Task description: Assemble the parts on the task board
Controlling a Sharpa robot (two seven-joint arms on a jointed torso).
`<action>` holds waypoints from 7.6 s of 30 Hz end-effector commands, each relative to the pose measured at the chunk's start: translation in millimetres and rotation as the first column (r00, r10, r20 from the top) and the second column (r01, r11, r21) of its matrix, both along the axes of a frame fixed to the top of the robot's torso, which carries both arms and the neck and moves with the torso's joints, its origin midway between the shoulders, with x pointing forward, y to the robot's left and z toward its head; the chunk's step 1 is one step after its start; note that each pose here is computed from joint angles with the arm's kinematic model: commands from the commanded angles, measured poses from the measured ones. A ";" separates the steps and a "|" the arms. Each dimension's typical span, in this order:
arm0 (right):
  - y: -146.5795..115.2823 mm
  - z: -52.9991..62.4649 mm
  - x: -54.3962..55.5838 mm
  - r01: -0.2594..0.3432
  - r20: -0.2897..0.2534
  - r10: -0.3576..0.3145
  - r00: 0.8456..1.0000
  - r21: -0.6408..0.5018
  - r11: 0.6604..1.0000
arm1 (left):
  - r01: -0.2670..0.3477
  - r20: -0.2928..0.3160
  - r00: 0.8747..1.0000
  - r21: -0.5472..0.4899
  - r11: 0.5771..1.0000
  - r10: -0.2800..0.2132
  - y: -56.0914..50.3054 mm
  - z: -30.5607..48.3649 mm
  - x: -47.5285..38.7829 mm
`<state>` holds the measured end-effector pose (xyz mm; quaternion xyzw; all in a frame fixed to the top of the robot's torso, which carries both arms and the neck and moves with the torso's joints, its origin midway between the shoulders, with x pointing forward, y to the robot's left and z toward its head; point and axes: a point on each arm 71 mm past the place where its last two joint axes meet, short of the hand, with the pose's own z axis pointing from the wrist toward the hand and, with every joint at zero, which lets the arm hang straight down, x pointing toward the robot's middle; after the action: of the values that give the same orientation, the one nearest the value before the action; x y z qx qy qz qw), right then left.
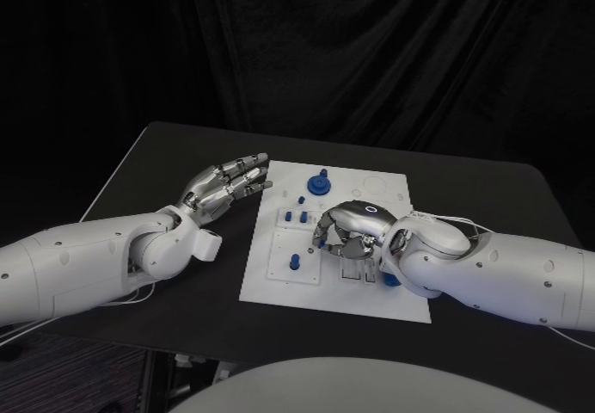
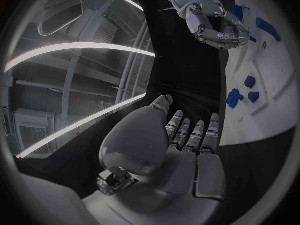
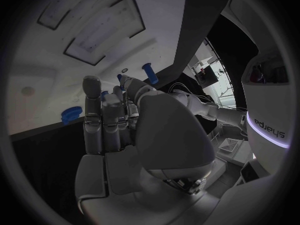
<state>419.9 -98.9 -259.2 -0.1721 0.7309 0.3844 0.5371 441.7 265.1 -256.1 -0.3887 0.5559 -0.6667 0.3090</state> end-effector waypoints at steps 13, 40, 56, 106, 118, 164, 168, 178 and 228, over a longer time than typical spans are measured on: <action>12.9 -8.4 -2.3 -0.038 -0.005 0.038 0.999 0.005 0.999 | 0.008 0.005 1.000 -0.023 1.000 -0.008 0.0 -1.0 -1.8; 18.8 -12.8 2.8 -0.023 -0.009 0.023 1.000 -0.037 0.999 | 0.011 -0.022 1.000 -0.023 1.000 -0.011 0.5 -11.0 -7.6; 22.0 -17.4 0.7 -0.054 -0.054 0.050 0.997 -0.084 0.995 | 0.012 -0.026 1.000 -0.023 1.000 -0.013 0.1 -12.8 -8.0; -157.3 34.0 -20.1 0.434 -0.285 -0.508 0.813 -0.283 0.855 | -0.041 -0.044 0.998 -0.046 0.998 0.039 3.8 -12.3 -9.8; -156.1 21.4 -23.3 0.466 -0.230 -0.564 0.793 -0.367 0.805 | -0.038 -0.047 0.998 -0.047 0.998 0.036 3.6 -12.8 -9.2; -133.9 -24.6 -22.9 0.383 -0.298 -0.543 0.785 -0.455 0.804 | -0.021 -0.062 0.998 -0.051 0.998 0.017 1.7 -16.3 -8.9; -133.0 -23.5 -23.2 0.410 -0.342 -0.546 0.765 -0.396 0.822 | -0.021 -0.062 0.998 -0.051 0.998 0.018 2.1 -16.4 -9.1; -129.3 -9.3 -27.4 0.518 -0.479 -0.544 0.689 -0.200 0.832 | -0.023 -0.064 0.998 -0.050 0.998 0.020 2.8 -16.8 -9.7; -89.2 -14.3 -17.7 0.431 -0.544 -0.482 0.686 -0.230 0.873 | -0.006 -0.077 0.997 -0.054 0.999 0.002 -2.3 -21.4 -8.7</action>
<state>403.3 -187.1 -271.5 0.1261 0.8888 0.2540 0.3600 433.5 264.5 -277.9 -0.4239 0.5522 -0.6590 0.2848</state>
